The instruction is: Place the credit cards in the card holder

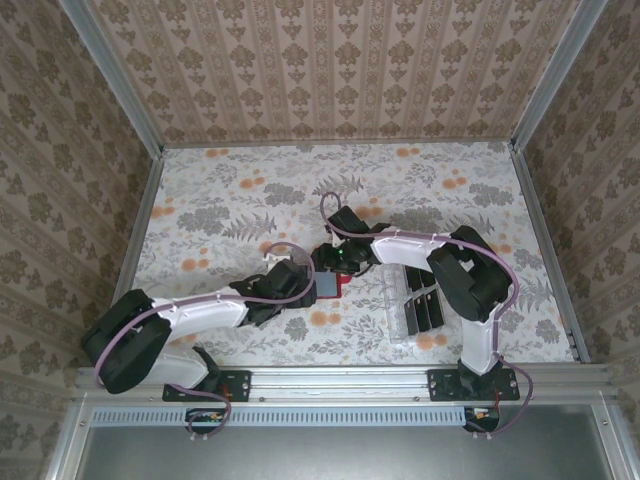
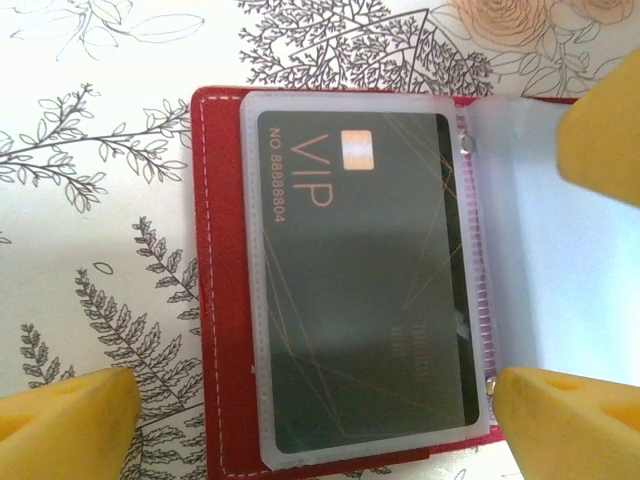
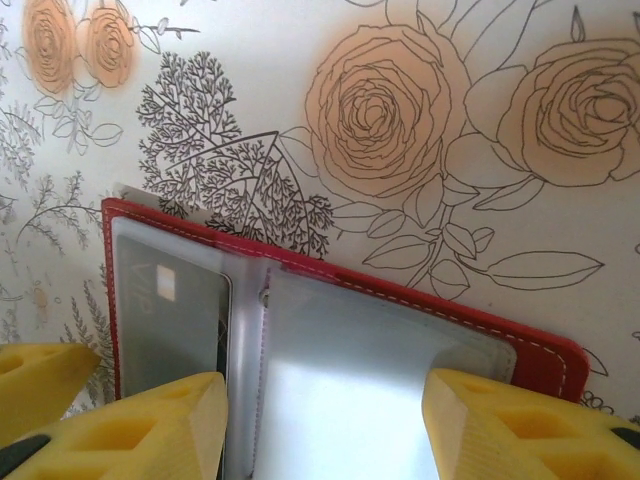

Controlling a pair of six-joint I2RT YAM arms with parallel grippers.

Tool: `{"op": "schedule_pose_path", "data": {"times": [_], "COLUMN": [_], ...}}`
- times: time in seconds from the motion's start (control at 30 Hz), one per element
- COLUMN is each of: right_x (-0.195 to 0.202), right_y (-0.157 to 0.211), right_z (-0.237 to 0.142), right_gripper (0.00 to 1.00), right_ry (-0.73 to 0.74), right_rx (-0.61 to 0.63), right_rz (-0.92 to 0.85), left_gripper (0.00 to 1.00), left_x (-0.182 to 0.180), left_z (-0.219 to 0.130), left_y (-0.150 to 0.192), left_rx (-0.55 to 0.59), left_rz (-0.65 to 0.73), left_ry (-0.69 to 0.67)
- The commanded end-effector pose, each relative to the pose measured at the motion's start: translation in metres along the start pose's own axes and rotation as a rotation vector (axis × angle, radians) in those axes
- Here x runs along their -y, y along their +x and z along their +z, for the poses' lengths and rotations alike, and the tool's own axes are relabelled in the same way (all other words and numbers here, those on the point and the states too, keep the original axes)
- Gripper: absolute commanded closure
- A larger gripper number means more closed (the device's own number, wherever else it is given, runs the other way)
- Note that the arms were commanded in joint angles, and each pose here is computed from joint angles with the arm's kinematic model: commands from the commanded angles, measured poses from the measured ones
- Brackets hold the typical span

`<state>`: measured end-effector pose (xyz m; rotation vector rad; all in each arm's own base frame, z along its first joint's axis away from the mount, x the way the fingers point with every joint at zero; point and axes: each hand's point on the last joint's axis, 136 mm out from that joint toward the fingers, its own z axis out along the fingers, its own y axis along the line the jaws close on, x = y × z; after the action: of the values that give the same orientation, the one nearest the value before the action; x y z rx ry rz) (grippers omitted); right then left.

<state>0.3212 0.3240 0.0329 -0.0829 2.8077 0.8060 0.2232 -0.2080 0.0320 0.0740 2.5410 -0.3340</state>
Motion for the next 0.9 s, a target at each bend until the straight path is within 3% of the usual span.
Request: {"op": "schedule_pose_path", "data": {"times": [0.0, 0.33, 0.87], "right_x": [-0.002, -0.026, -0.024], "right_y": [0.010, 0.015, 0.017], "right_z": [0.011, 0.018, 0.020], "right_gripper": [0.43, 0.43, 0.43], "right_ry": [0.008, -0.071, -0.071], "right_rx": [-0.046, -0.063, -0.063], "right_rz": [-0.015, 0.003, 0.013], "left_gripper": [0.00, 0.00, 0.00], "left_x": [-0.009, -0.002, 0.018], "left_z": [-0.003, -0.005, -0.014], "left_y": [0.002, -0.003, -0.019], "left_rx": [0.002, 0.023, 0.088], "left_rz": [-0.001, 0.005, 0.020], "left_ry": [-0.033, 0.000, 0.098]}}
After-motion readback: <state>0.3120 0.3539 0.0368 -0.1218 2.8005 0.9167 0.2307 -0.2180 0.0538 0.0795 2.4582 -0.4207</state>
